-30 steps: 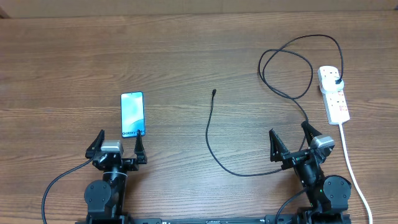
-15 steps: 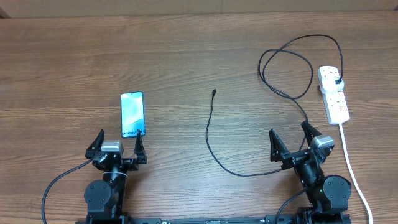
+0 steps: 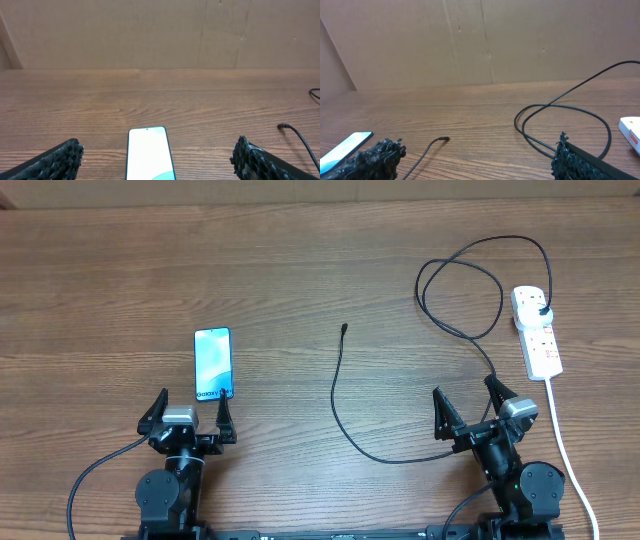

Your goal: Plug charger to phone and switch on socket

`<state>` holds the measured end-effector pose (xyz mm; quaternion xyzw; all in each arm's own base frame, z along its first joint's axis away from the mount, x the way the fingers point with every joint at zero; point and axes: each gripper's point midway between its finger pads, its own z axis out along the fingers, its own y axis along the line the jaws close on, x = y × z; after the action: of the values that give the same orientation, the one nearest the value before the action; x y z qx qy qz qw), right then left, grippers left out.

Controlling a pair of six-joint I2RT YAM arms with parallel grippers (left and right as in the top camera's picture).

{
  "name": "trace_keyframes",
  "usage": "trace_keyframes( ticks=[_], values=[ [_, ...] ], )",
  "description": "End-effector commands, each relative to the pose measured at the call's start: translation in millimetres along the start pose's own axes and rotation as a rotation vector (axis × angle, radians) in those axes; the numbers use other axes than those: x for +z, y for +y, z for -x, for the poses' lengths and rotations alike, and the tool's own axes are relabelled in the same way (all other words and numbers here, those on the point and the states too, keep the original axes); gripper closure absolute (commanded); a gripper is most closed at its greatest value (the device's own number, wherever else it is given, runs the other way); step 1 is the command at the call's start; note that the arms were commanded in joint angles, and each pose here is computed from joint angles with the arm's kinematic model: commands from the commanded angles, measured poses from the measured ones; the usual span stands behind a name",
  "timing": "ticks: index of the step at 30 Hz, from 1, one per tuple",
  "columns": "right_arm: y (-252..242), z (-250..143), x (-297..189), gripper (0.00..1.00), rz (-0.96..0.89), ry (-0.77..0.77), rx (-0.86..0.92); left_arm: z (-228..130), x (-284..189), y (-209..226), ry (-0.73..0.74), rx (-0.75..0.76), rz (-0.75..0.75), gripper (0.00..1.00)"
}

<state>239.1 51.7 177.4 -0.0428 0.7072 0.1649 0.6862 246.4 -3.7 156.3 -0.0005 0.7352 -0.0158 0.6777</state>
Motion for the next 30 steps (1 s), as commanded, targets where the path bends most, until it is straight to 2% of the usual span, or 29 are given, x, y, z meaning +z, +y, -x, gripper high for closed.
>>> trace_keyframes(
  ticks=[1,23,30],
  values=[
    [0.9,-1.6,0.1,0.0,0.005,-0.005,-0.003,-0.4,-0.3,3.5,-0.004,0.017,0.016,0.01],
    [0.9,-1.6,0.1,0.0,0.005,-0.005,-0.003,0.1,-0.3,3.5,-0.006,0.018,0.016,0.0],
    [0.9,-1.6,0.1,0.0,0.005,-0.005,-0.003,1.1,-0.5,-6.9,-0.01,-0.026,-0.045,0.01]
  ],
)
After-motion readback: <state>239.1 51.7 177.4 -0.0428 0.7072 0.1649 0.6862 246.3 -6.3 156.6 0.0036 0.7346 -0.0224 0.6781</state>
